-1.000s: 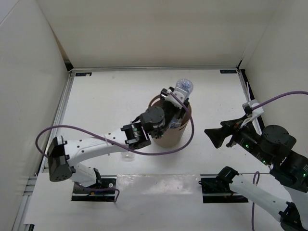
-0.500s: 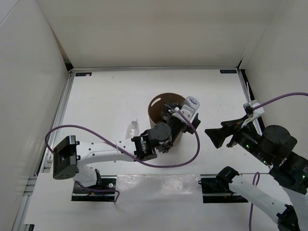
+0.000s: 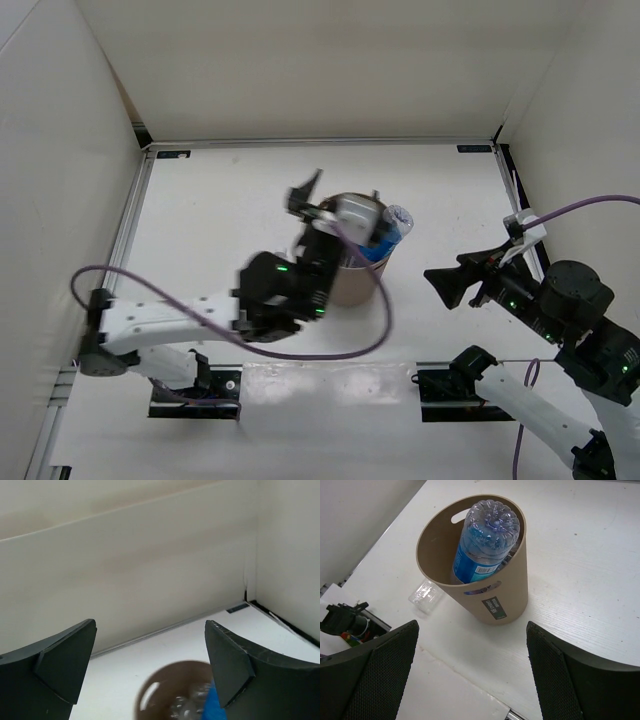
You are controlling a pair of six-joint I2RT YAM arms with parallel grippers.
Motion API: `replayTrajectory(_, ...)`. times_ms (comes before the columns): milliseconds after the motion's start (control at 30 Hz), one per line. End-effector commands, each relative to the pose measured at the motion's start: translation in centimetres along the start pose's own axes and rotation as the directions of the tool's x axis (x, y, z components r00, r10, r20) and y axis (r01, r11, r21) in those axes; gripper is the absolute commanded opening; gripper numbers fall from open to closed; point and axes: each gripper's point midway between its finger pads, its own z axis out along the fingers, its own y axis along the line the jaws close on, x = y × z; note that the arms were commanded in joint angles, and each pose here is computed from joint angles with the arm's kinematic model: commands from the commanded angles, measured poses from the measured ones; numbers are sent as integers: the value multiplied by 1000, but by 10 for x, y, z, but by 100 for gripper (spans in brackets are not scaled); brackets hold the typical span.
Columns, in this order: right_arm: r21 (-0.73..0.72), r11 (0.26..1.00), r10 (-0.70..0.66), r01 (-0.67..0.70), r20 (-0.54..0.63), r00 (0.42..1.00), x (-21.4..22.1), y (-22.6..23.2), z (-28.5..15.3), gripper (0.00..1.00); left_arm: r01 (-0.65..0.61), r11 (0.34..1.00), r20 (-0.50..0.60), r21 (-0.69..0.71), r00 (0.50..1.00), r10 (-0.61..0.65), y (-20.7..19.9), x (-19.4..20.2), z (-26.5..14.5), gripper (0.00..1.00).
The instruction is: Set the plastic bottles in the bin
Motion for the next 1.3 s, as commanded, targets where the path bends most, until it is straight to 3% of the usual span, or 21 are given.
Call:
replayTrajectory(0,-38,999,-10,11,37,999,-6,6,3,89,147,981,5,-125,989,-148,124,-52,-25,100)
replayTrajectory(33,-39,999,-6,8,35,999,-5,6,4,89,118,986,-47,-117,991,-124,125,-38,-30,100)
replayTrajectory(67,-44,999,-5,7,35,999,-5,7,4,89,151,972,-79,-183,983,-167,154,-30,-40,100)
replayTrajectory(100,-44,999,-5,7,35,999,-4,7,4,89,287,925,-67,-248,948,-312,177,-24,-48,100)
replayTrajectory(133,-49,999,-4,6,45,999,-6,8,4,89,119,963,-187,-242,968,-166,176,13,-56,100)
replayTrajectory(200,-54,999,-2,5,40,999,-2,8,6,89,174,936,-176,-307,956,-235,224,32,-76,100)
replayTrajectory(300,-72,997,-2,5,42,999,-1,11,12,89,198,910,-257,-364,918,-303,225,88,-97,100)
replayTrajectory(500,-131,991,3,-1,15,1000,4,22,19,89,-7,948,-415,-318,900,-132,197,135,-94,100)
replayTrajectory(600,-127,992,3,0,22,1000,3,21,13,89,19,936,-419,-352,891,-176,203,152,-89,100)
replayTrajectory(633,-126,992,3,1,29,1000,3,20,10,89,124,957,-402,-261,888,-225,186,150,-82,100)
replayTrajectory(700,-116,993,-1,6,36,999,5,17,3,89,173,935,-399,-309,869,-292,201,168,-78,100)
replayTrajectory(800,-78,997,-3,7,53,999,5,9,-3,89,252,931,-484,-265,800,-355,198,190,-65,100)
replayTrajectory(833,-68,998,-3,7,50,999,5,8,-2,89,313,933,-534,-179,766,-359,180,195,-61,100)
replayTrajectory(867,-67,998,-6,9,52,999,6,7,-4,89,330,924,-611,-192,697,-376,183,224,-48,100)
replayTrajectory(933,-64,998,-7,10,50,999,7,6,-4,89,370,906,-675,-204,618,-404,175,249,-53,100)
replayTrajectory(967,-61,998,-5,8,52,999,6,6,-5,89,385,901,-689,-200,599,-409,172,259,-54,100)
replayTrajectory(1000,-62,998,-5,8,42,999,9,6,-5,89,400,897,-666,-187,620,-415,170,260,-48,100)
replayTrajectory(1133,-64,998,-5,7,42,999,9,6,-4,89,413,894,-726,-174,560,-400,152,299,-53,100)
replayTrajectory(1167,-64,998,-11,13,37,999,9,6,-3,89,405,896,-782,-183,492,-382,144,324,-56,100)
replayTrajectory(1267,-62,998,-5,7,31,1000,10,6,-2,89,405,892,-814,-201,437,-382,136,347,-61,100)
